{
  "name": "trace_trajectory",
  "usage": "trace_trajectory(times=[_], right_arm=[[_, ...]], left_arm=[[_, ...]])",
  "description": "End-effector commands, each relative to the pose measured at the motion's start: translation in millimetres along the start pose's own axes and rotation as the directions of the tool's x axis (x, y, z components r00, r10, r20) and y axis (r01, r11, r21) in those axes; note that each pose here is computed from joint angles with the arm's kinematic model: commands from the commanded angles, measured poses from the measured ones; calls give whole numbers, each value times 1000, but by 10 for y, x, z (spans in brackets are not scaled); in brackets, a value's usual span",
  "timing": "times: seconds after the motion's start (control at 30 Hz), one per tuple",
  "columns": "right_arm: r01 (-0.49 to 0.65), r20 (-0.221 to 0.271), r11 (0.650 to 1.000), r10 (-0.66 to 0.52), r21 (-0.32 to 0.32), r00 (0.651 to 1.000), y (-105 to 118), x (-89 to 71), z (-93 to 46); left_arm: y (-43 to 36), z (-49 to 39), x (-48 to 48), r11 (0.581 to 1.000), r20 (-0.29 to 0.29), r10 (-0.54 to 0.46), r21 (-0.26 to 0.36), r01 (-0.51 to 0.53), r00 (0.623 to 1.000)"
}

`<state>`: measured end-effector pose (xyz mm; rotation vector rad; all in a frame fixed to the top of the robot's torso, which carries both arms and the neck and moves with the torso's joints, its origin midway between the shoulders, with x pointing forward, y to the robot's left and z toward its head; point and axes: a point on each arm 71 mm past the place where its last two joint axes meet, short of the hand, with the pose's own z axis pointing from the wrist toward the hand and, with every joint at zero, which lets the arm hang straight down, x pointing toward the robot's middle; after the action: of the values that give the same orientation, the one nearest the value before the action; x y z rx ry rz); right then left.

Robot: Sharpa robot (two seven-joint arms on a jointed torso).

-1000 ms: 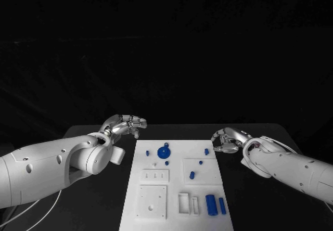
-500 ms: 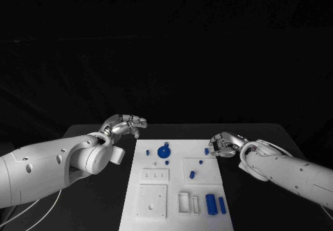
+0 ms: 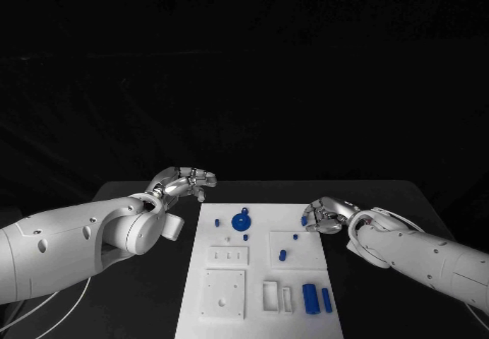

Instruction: Assemble the parts on the task board

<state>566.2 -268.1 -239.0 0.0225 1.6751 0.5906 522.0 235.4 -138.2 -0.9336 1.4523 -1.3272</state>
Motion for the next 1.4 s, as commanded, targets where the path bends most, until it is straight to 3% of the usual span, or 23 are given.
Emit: trace_trajectory(times=[0.03, 0.47, 1.4], right_arm=[[21, -3, 1000, -21, -7, 1000, 24, 22, 11], [25, -13, 1000, -25, -16, 1000, 102, 80, 54], [33, 14, 999, -33, -1, 999, 71, 54, 48]], left_arm=[[-15, 5, 23, 1000, -14, -8, 13, 8, 1000], [-16, 6, 18, 1000, -10, -8, 14, 9, 1000], [-11, 6, 1, 1000, -6, -8, 10, 8, 1000]])
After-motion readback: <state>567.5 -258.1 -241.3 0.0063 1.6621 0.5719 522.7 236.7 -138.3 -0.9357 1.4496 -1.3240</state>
